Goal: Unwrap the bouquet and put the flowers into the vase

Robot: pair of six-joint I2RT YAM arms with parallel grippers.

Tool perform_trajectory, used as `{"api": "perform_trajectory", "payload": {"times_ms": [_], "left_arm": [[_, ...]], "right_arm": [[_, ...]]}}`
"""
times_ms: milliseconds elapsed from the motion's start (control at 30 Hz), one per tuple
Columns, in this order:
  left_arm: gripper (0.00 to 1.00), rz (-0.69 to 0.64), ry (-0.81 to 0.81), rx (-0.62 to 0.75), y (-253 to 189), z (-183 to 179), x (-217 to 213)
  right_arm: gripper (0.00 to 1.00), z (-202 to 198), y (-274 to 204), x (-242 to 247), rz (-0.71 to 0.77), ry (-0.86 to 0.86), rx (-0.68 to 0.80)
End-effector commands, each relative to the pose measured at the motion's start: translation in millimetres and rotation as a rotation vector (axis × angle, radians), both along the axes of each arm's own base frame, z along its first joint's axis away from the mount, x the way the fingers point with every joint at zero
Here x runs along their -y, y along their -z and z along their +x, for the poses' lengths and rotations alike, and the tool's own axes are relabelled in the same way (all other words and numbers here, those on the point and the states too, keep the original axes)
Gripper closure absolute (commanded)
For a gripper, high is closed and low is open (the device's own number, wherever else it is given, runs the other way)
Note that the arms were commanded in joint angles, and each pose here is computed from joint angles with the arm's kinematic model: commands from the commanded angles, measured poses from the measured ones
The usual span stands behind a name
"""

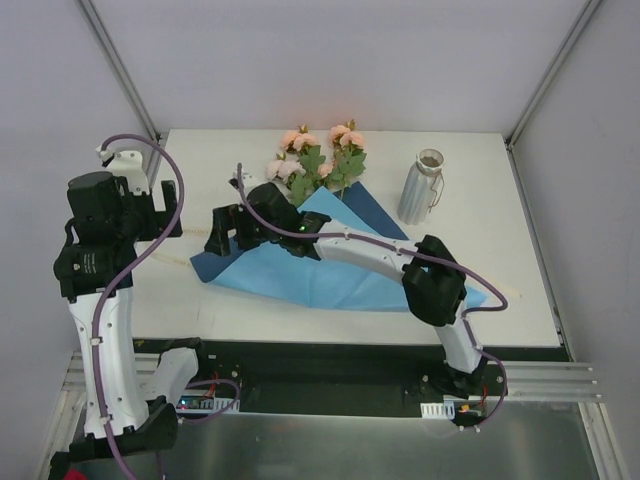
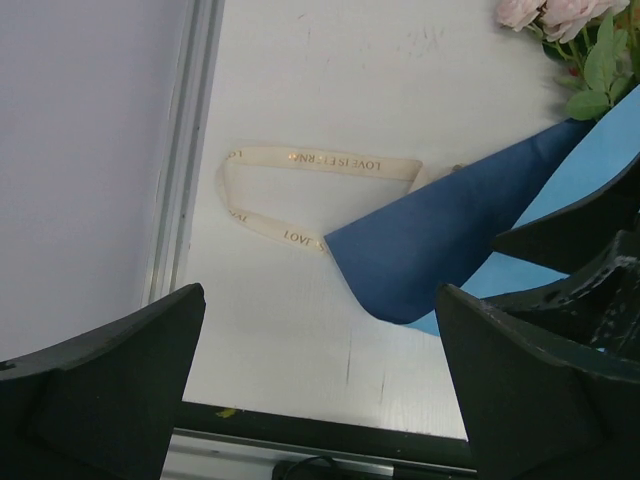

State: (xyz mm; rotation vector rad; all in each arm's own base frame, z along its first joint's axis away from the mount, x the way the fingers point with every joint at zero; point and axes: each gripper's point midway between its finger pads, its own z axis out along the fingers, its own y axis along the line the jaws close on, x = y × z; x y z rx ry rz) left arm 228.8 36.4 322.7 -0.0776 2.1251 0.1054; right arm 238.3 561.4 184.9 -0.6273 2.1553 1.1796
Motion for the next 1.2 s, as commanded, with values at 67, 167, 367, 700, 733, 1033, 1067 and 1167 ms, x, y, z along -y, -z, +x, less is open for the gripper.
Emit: {"api": "perform_trajectory", "payload": {"times_ms": [67, 167, 367, 700, 733, 1033, 1067, 1167], "left_arm": [[0.01, -0.04, 0.14, 0.026, -15.2, -0.9, 24.5], [0.01, -0.179, 0.419, -0.056, 6.7, -2.9, 72.8], [0.01, -0.297, 0.745, -0.386, 78.6, 17.5, 140.8], [0.01, -0.353, 0.936, -0.575, 152.1, 95.3, 194.8], [0.01, -0.352, 0.951, -0.583, 157.5, 99.2, 196.5], [0.09, -0.312, 0.96, -0.709, 219.4, 136.1, 206.6], [0.1, -0.31, 0.968, -0.722, 224.0, 134.2, 209.5], [0.18, -0.305, 0.972, -0.754, 238.5, 130.5, 213.5]], "right_arm": [[0.01, 40.7, -123.1, 58.7, 0.213, 0.14, 0.122], [0.03, 68.4, -139.4, 117.3, 0.166, 0.275, 0.183], [0.14, 78.3, -122.3, 231.7, -0.046, 0.457, 0.29], [0.29, 47.1, -88.5, 308.4, -0.1, 0.569, 0.296], [0.3, 45.1, -87.4, 309.9, -0.097, 0.572, 0.291], [0.32, 39.3, -92.4, 324.7, -0.069, 0.586, 0.292], [0.31, 40.2, -93.8, 327.5, -0.064, 0.592, 0.292], [0.34, 41.4, -95.2, 330.1, -0.053, 0.596, 0.286]]}}
